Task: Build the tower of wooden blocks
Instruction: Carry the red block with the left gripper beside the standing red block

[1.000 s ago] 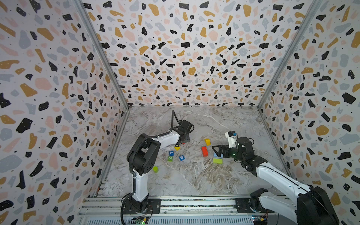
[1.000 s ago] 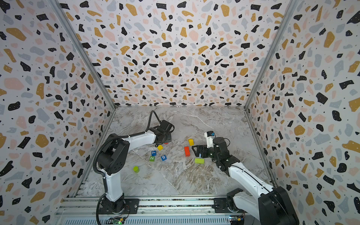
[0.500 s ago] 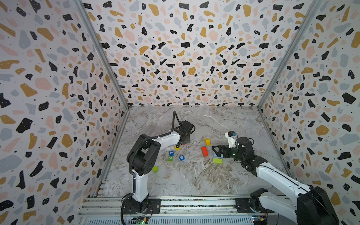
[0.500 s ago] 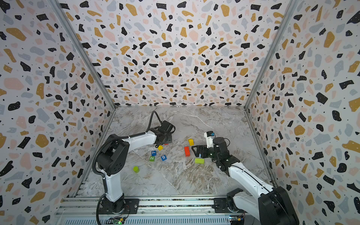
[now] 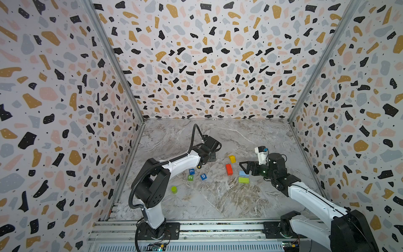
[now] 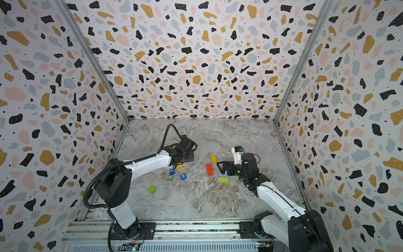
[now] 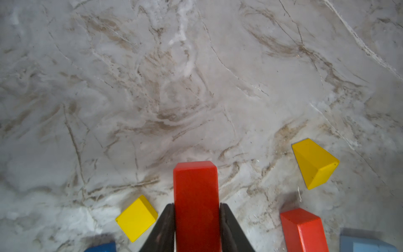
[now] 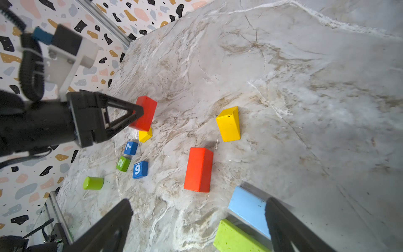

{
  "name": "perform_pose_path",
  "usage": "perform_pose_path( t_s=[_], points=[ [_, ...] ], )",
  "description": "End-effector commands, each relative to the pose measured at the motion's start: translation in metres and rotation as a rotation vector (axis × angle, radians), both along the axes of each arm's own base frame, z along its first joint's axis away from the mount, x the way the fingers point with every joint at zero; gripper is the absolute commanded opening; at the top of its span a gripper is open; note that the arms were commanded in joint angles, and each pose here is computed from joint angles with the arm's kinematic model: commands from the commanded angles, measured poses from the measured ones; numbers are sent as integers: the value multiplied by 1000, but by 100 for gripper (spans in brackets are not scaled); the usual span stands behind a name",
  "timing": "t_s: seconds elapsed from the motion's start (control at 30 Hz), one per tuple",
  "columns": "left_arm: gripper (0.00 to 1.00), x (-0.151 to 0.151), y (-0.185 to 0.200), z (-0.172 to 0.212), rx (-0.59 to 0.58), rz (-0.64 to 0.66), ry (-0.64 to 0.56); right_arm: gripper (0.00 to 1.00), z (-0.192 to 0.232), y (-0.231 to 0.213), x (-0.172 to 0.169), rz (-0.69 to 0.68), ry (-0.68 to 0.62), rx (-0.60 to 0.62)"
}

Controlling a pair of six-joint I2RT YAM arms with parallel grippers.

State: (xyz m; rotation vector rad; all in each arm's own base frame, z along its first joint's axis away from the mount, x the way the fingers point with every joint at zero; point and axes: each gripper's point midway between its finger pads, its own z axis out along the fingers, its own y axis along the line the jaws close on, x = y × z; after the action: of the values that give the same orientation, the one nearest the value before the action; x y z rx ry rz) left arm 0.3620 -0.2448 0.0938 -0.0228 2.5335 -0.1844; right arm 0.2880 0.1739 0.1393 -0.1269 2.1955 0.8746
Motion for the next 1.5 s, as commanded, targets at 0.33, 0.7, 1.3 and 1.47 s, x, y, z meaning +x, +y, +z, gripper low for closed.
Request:
perform_pose_path(
  t_s=[0.33, 0.7, 1.3, 1.47],
  points=[
    [33, -56, -42, 9, -112, -23, -18, 97, 1, -10, -1, -19, 16, 60],
    [33, -69, -72, -5, -147, -11, 6, 96, 7, -10, -4, -5, 20, 112],
    [35, -55, -91, -27, -121, 18, 9, 95, 15, -6, -10, 24, 12, 158],
    [38, -53, -89, -27, -102, 21, 1, 95, 15, -5, -10, 31, 14, 171]
  ],
)
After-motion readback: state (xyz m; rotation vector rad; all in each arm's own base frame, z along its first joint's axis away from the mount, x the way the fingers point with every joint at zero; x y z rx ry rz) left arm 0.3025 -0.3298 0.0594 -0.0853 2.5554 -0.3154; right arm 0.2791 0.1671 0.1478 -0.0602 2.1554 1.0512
